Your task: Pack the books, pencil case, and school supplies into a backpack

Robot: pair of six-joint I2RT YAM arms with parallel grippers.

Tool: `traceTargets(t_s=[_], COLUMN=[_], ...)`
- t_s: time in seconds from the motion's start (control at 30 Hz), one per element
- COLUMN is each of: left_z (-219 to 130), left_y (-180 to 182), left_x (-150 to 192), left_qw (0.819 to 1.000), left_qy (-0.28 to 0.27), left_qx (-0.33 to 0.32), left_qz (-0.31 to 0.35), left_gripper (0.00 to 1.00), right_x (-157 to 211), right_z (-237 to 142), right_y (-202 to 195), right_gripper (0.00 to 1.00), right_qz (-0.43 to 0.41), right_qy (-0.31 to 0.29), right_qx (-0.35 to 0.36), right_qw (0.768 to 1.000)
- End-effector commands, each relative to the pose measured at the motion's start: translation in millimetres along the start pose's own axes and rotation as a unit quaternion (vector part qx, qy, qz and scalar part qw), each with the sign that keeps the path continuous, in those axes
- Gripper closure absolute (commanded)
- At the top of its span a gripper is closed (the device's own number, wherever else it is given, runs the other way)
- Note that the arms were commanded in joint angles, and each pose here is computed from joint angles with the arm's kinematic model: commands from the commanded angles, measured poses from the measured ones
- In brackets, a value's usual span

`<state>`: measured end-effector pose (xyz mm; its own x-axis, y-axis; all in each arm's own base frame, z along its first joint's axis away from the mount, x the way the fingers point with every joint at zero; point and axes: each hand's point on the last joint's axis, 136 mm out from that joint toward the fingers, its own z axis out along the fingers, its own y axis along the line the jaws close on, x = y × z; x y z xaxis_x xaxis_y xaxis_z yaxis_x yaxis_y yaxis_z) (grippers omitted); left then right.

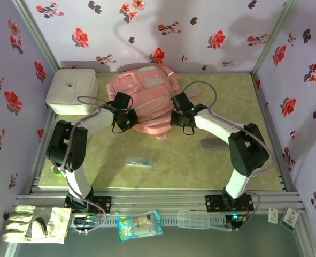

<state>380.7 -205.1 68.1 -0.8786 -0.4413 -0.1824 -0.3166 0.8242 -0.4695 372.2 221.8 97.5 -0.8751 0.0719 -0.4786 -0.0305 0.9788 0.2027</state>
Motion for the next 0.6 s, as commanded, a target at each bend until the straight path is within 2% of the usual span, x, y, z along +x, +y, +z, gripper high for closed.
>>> traceTargets(t_s=[0.0,0.07,0.27,0.4,0.57], left_z=[-18.8,-25.1,-54.3,-70.7,-62.3], left_y=[26.6,22.8,-0.8,-25.4,-66.8], left_x=[-30.4,-33.0,-30.9,-19.2,12.8], left_qw=[0.997,0.996,0.983,0.96,0.917], left_qy=[-0.033,-0.032,-0.029,-0.031,0.0], left_qx=[-0.054,-0.053,-0.015,0.027,0.083], left_qz=[0.035,0.059,0.179,0.277,0.389], left_gripper=[1.0,0.96,0.55,0.33,0.29], right_x=[-12.2,-10.2,-0.2,3.1,6.7], right_z=[-5.0,-5.3,-9.6,-16.0,-23.9], right_y=[-18.6,2.6,52.2,72.8,86.5], right_gripper=[1.0,1.0,1.0,1.0,1.0], right_qz=[-0.014,-0.035,-0.074,-0.088,-0.093], right_qy=[-0.016,-0.012,0.002,0.007,0.005], right_qx=[0.041,0.001,-0.111,-0.17,-0.218], right_qw=[0.999,0.999,0.991,0.981,0.971])
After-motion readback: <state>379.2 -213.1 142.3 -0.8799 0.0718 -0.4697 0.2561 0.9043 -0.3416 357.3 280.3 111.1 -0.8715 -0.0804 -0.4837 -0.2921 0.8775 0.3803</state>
